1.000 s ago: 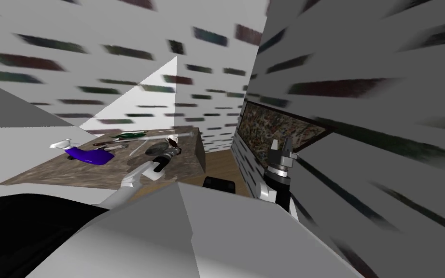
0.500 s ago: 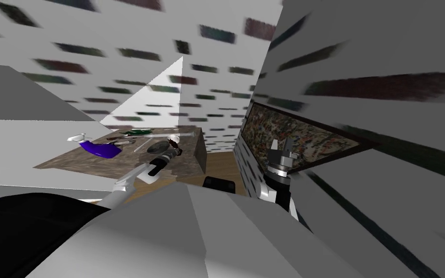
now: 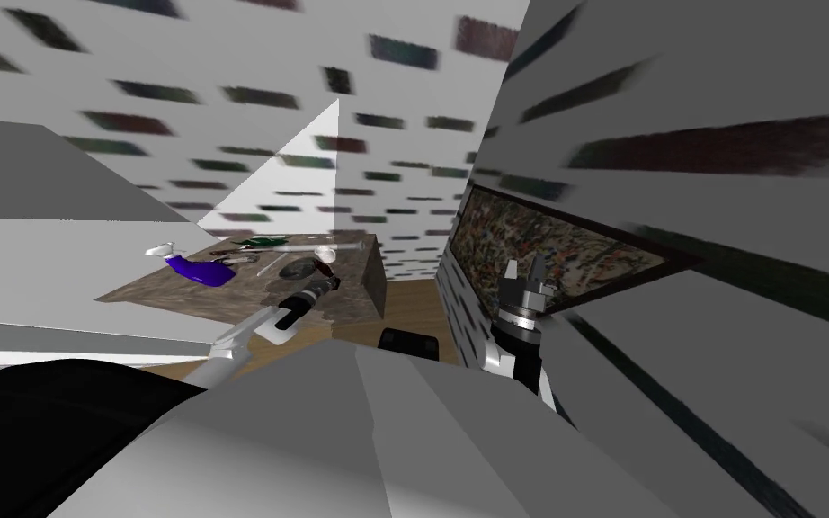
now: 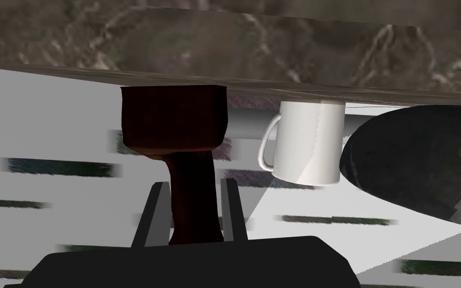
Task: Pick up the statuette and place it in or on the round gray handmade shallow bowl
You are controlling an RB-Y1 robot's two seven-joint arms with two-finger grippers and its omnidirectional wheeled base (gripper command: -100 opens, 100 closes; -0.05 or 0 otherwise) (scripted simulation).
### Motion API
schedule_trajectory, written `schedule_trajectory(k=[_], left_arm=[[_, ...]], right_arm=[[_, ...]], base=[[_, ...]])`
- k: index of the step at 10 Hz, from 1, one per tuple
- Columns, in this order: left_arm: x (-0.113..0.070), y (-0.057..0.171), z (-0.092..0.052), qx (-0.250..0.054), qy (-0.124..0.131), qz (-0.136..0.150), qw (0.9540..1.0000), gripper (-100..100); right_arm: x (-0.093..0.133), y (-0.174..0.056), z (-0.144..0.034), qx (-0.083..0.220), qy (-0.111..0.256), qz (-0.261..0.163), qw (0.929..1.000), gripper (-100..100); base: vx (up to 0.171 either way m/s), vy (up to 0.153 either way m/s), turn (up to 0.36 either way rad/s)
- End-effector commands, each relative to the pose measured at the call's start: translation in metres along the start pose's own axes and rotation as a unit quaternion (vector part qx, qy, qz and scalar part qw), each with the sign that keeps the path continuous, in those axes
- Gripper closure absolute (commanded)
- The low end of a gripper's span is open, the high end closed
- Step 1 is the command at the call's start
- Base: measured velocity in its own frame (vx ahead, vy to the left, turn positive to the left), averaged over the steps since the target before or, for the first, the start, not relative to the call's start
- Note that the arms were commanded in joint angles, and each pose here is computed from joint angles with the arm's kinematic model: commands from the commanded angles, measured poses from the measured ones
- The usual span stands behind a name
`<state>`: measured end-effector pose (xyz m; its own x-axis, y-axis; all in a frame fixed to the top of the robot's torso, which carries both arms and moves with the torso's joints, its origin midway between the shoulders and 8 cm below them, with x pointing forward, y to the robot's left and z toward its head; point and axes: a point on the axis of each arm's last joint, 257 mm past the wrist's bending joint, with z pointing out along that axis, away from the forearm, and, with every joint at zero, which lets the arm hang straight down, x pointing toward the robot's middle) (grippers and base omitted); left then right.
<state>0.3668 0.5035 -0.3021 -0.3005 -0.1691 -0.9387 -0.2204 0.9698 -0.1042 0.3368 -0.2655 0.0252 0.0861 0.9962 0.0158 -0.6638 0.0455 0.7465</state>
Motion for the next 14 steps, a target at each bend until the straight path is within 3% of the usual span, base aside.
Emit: schedule_trajectory(k=[1, 5, 10, 14], left_arm=[[0.009, -0.004, -0.004, 0.003, 0.006, -0.016, 0.9998, 100], [0.002, -0.032, -0.008, 0.033, 0.000, -0.080, 0.9962, 100], [-0.015, -0.059, -0.014, 0.067, -0.010, -0.140, 0.9878, 100], [-0.031, -0.071, -0.025, 0.087, -0.011, -0.153, 0.9842, 100]], right_arm=[[0.000, 0.000, 0.000, 0.000, 0.000, 0.000, 1.0000, 0], [0.000, 0.000, 0.000, 0.000, 0.000, 0.000, 1.0000, 0], [0.000, 0.000, 0.000, 0.000, 0.000, 0.000, 1.0000, 0], [0.000, 0.000, 0.000, 0.000, 0.000, 0.000, 1.0000, 0]], base=[[-0.156, -0.056, 0.064], [-0.166, 0.030, 0.057], [-0.077, 0.070, 0.038], [-0.051, 0.085, 0.058]])
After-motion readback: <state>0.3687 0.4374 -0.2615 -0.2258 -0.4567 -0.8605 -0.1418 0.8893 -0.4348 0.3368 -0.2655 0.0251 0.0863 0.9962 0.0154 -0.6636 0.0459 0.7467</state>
